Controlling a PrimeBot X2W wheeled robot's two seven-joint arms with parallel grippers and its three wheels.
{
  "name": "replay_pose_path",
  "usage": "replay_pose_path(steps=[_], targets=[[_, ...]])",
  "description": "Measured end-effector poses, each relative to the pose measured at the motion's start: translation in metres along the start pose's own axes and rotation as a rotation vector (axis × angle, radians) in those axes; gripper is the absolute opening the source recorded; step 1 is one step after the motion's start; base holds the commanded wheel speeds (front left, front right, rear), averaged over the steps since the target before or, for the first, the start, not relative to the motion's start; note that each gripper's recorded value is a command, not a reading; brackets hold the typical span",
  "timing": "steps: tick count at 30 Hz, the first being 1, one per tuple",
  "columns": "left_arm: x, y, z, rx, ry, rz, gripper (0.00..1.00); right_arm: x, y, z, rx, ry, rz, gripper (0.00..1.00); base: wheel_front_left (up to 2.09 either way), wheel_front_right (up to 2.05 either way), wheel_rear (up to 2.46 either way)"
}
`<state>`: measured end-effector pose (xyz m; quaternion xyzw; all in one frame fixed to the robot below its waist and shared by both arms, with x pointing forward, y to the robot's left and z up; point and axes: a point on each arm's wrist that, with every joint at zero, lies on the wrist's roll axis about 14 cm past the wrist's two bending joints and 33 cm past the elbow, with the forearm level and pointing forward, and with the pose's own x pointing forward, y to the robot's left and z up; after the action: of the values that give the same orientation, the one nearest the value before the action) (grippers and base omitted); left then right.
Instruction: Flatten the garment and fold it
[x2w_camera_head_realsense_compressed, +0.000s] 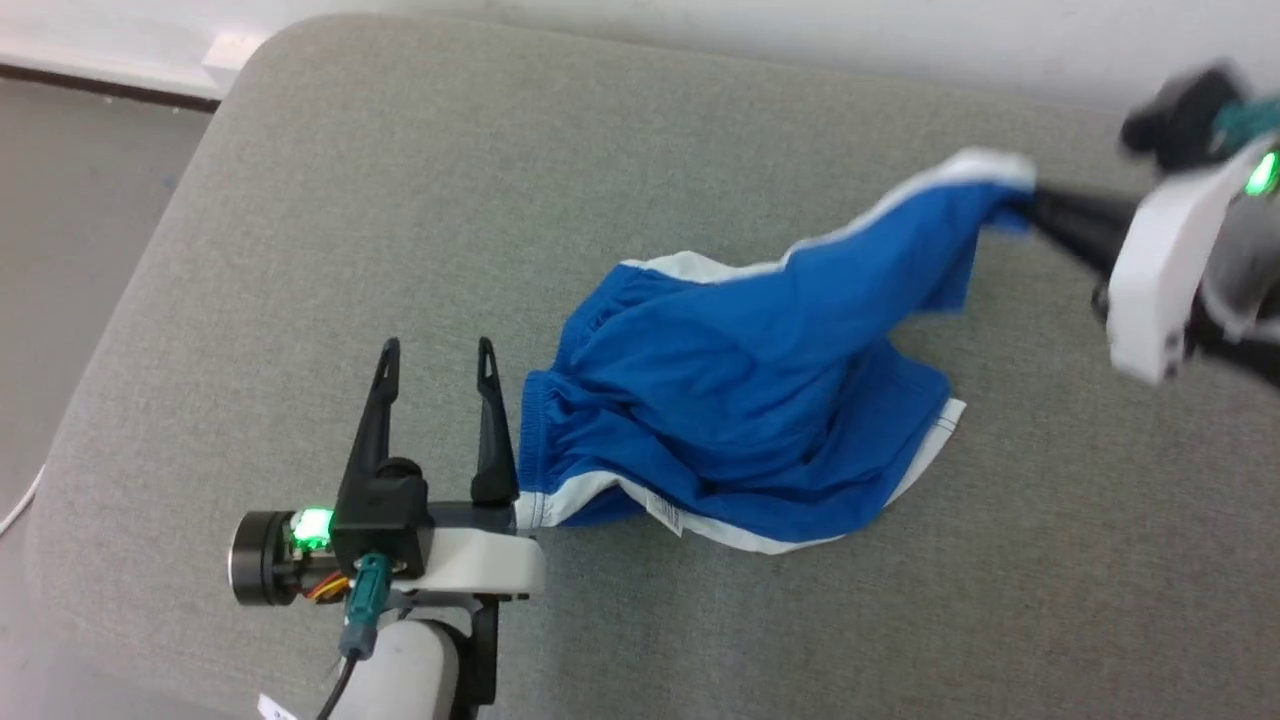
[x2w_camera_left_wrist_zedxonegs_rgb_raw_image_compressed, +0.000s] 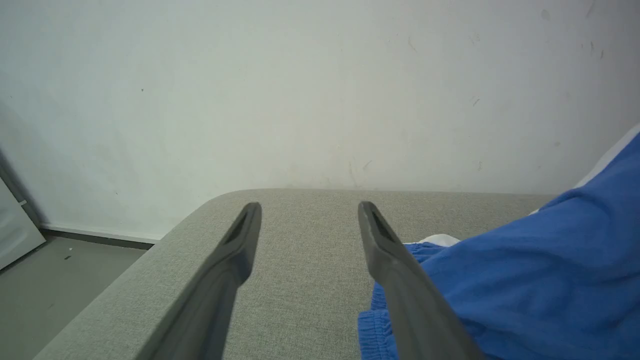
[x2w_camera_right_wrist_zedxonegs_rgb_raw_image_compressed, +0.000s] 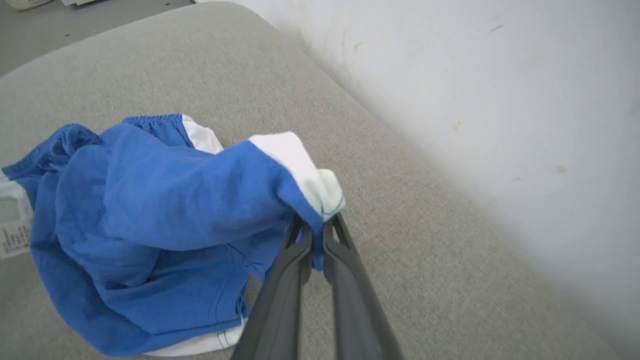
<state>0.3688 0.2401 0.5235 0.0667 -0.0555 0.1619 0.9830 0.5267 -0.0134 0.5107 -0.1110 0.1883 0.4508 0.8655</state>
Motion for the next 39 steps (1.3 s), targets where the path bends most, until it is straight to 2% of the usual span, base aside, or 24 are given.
replay_pose_path(steps=[4, 9, 14, 15, 16, 17, 23, 30, 34, 39], targets=[[0.008, -0.008, 0.000, 0.000, -0.004, -0.018, 1.00, 0.021, -0.036, 0.009, 0.040, -0.018, -0.090, 0.00, 0.00, 0.00, 0.00], [0.019, -0.014, -0.003, -0.007, 0.001, -0.017, 1.00, 0.058, -0.061, -0.044, 0.106, 0.138, -0.163, 0.00, 0.00, 0.00, 0.00], [0.021, -0.008, -0.013, 0.016, 0.029, 0.015, 1.00, 0.084, -0.052, -0.097, 0.123, 0.279, -0.148, 0.00, 0.00, 0.00, 0.00], [0.021, -0.006, -0.014, 0.021, 0.033, 0.023, 1.00, 0.087, -0.048, -0.100, 0.120, 0.287, -0.138, 0.23, 0.00, 0.00, 0.00], [0.021, -0.004, -0.015, 0.025, 0.034, 0.028, 1.00, 0.088, -0.045, -0.101, 0.114, 0.289, -0.130, 0.67, 0.00, 0.00, 0.00], [0.021, -0.002, -0.014, 0.028, 0.033, 0.033, 1.00, 0.088, -0.042, -0.100, 0.095, 0.288, -0.121, 1.00, 0.00, 0.00, 0.00], [0.012, 0.010, -0.013, 0.042, 0.035, 0.059, 1.00, 0.071, -0.037, -0.066, -0.007, 0.180, -0.084, 1.00, 0.00, 0.00, 0.00], [0.000, 0.010, -0.001, 0.032, 0.003, 0.034, 1.00, 0.013, -0.022, -0.015, -0.106, 0.146, -0.036, 1.00, 0.00, 0.00, 0.00], [-0.002, 0.004, 0.006, 0.012, -0.018, 0.011, 1.00, -0.014, 0.002, -0.017, -0.140, 0.229, 0.014, 1.00, 0.00, 0.00, 0.00], [-0.002, 0.001, 0.014, 0.004, -0.043, -0.001, 1.00, -0.031, 0.027, -0.047, -0.145, 0.373, 0.069, 1.00, 0.00, 0.00, 0.00]])
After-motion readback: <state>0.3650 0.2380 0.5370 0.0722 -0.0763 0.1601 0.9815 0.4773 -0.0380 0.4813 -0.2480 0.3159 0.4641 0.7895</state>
